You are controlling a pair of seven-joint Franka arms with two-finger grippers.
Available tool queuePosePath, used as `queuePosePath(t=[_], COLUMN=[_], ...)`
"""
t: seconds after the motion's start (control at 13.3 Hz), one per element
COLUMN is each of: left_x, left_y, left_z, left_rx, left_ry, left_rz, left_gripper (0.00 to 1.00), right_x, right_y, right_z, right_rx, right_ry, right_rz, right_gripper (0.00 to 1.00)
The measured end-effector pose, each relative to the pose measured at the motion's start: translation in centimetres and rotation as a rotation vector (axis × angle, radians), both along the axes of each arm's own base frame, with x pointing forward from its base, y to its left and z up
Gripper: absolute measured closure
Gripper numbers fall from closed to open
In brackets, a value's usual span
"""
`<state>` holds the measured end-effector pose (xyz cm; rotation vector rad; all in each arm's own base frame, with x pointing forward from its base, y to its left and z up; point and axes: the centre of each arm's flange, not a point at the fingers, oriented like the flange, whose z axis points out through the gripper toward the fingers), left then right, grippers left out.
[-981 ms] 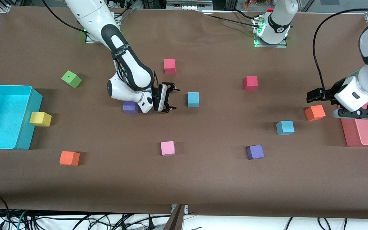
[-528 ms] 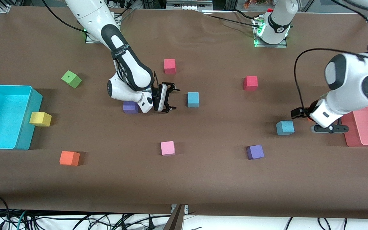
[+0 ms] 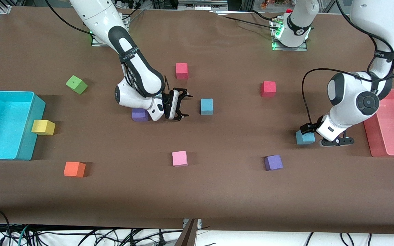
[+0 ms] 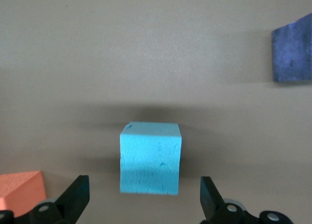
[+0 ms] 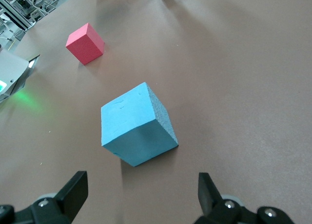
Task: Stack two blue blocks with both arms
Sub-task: 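Reach the left gripper to the cyan cube near the pink bin, then grasp the second cyan cube with the left gripper and lift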
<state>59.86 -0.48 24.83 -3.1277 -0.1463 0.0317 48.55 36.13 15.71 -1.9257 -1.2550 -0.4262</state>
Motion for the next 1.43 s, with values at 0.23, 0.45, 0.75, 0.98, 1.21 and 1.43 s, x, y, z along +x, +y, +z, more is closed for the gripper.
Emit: queuePosePath(t=[0.23, 0.45, 0.75, 0.98, 1.21, 1.43], left_x=[0.1, 0.1, 0.0, 0.0, 0.3, 0.6], left_y=[0.1, 0.1, 0.1, 0.1, -0.3, -2.4], left_z=[-2.7, -4.1, -4.5, -4.5, -3.8, 2.3], left_rx=[0.007, 0.011, 0.012, 0.012, 0.011, -0.005], left_ry=[-0.024, -0.026, -0.019, -0.019, -0.029, -0.019], left_rz=[0.001, 0.002, 0.002, 0.0, -0.006, -0.036], left_gripper=[0.0, 0.0, 0.18, 0.44, 0.47, 0.48], right_x=[0.0, 0.0, 0.0, 0.0, 0.0, 0.0], right_y=[0.0, 0.0, 0.0, 0.0, 0.0, 0.0], right_z=[0.0, 0.0, 0.0, 0.0, 0.0, 0.0], right_rx=[0.0, 0.0, 0.0, 0.0, 0.0, 0.0], right_ry=[0.0, 0.0, 0.0, 0.0, 0.0, 0.0], right_rz=[0.0, 0.0, 0.0, 0.0, 0.0, 0.0], right_gripper=[0.0, 0.0, 0.0, 0.0, 0.0, 0.0])
